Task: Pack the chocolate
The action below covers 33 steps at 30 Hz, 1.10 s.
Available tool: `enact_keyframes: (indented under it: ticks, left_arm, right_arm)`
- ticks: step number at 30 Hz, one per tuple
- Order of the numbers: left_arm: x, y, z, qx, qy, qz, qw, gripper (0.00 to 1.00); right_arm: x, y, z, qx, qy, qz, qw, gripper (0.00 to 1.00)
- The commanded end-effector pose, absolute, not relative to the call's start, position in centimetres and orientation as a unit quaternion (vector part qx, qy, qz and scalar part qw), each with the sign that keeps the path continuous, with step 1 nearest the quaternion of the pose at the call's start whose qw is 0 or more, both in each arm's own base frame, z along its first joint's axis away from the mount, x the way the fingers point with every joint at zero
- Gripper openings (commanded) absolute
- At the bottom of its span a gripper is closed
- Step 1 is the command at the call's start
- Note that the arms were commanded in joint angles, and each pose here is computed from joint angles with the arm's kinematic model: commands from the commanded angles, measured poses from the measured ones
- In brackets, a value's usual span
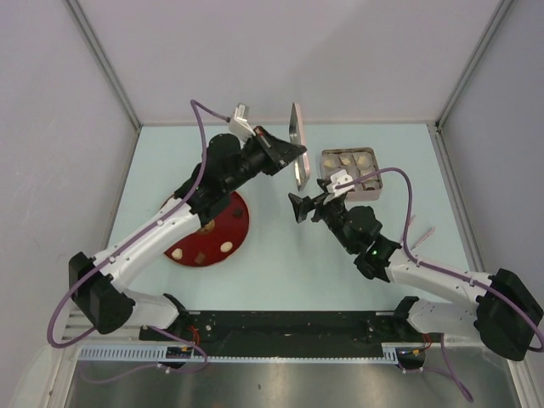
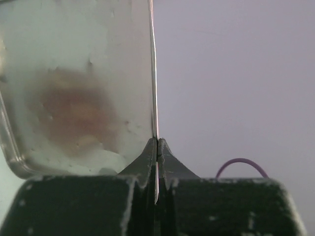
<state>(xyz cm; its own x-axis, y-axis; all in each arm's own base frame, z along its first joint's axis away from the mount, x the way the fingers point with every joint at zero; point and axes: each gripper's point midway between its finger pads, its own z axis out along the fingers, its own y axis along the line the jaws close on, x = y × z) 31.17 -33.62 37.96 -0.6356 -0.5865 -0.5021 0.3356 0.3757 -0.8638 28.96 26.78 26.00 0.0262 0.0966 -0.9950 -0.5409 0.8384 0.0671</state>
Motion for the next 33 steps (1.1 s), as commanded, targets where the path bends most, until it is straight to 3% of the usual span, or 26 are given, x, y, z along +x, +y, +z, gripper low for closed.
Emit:
enact_keyframes:
  ticks: [1,14,17,21,24,27,28,30,31,33]
  left_arm:
    - [29.5,-32.9,43.0,-0.094,0.660,-0.616,0.420,0.00]
    - [28.3,-32.7,43.6,-0.110,0.649,-0.644,0.390,0.00]
    - [28.1,-32.7,43.8,-0.109,0.647,-0.649,0.385,0.00]
    - [27.9,-32.5,43.5,-0.104,0.656,-0.637,0.390,0.01]
    - [27.8,-31.8,43.2,-0.095,0.667,-0.617,0.407,0.08]
    - [28.0,-30.4,42.9,-0.090,0.686,-0.575,0.437,0.17]
    - [28.4,-29.8,42.7,-0.096,0.692,-0.557,0.449,0.26]
    - [28.6,-28.5,41.5,-0.092,0.718,-0.514,0.461,0.35]
    - [28.5,-27.8,41.9,-0.091,0.718,-0.504,0.471,0.49]
    - [28.6,-26.6,41.4,-0.087,0.735,-0.476,0.476,0.65]
  right_arm:
    - [30.1,26.2,30.4,-0.146,0.595,0.227,0.757,0.90]
    - [30.3,27.4,32.2,-0.176,0.561,0.222,0.778,0.74]
    - [30.1,27.7,32.5,-0.183,0.556,0.213,0.782,0.64]
    - [29.9,27.6,33.1,-0.192,0.550,0.197,0.789,0.40]
    - [30.0,27.3,33.2,-0.195,0.551,0.179,0.792,0.24]
    - [30.1,26.8,33.0,-0.196,0.556,0.161,0.792,0.17]
    - [30.1,26.6,33.0,-0.197,0.557,0.150,0.793,0.15]
    - [30.0,26.4,32.9,-0.201,0.559,0.138,0.793,0.12]
    - [30.1,26.1,32.9,-0.201,0.560,0.126,0.794,0.10]
    - [30.1,26.0,32.7,-0.206,0.563,0.112,0.792,0.09]
